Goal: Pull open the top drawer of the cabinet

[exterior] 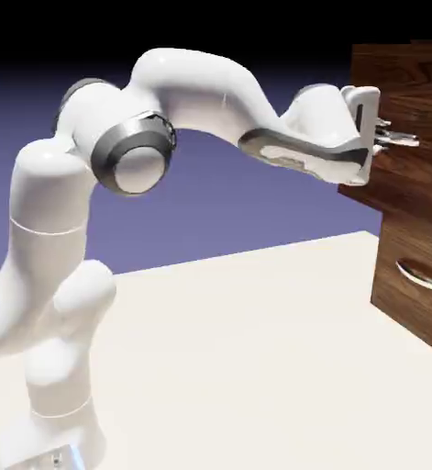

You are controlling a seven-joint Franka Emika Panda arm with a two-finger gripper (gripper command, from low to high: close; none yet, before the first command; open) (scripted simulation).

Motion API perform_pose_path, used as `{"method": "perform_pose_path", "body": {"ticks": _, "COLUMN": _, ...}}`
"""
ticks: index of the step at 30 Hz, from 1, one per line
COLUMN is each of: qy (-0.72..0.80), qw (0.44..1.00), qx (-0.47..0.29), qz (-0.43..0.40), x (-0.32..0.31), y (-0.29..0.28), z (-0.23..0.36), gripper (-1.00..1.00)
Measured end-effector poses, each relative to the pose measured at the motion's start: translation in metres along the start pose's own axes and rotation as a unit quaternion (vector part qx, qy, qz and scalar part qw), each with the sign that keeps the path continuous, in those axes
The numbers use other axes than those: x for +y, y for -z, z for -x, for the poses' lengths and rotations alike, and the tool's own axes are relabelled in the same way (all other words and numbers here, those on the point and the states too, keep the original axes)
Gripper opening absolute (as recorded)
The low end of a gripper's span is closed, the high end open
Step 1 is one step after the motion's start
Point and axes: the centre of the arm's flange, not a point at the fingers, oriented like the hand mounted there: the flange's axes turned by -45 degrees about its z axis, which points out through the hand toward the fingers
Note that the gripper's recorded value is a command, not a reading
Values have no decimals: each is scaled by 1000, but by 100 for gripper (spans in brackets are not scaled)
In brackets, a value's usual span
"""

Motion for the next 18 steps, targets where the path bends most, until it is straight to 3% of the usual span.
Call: {"method": "perform_pose_path", "body": {"ticks": 18, "qy": 0, "qw": 1000, "qx": 0, "qz": 0, "x": 0, "y": 66, "z": 0, "gripper": -100}}
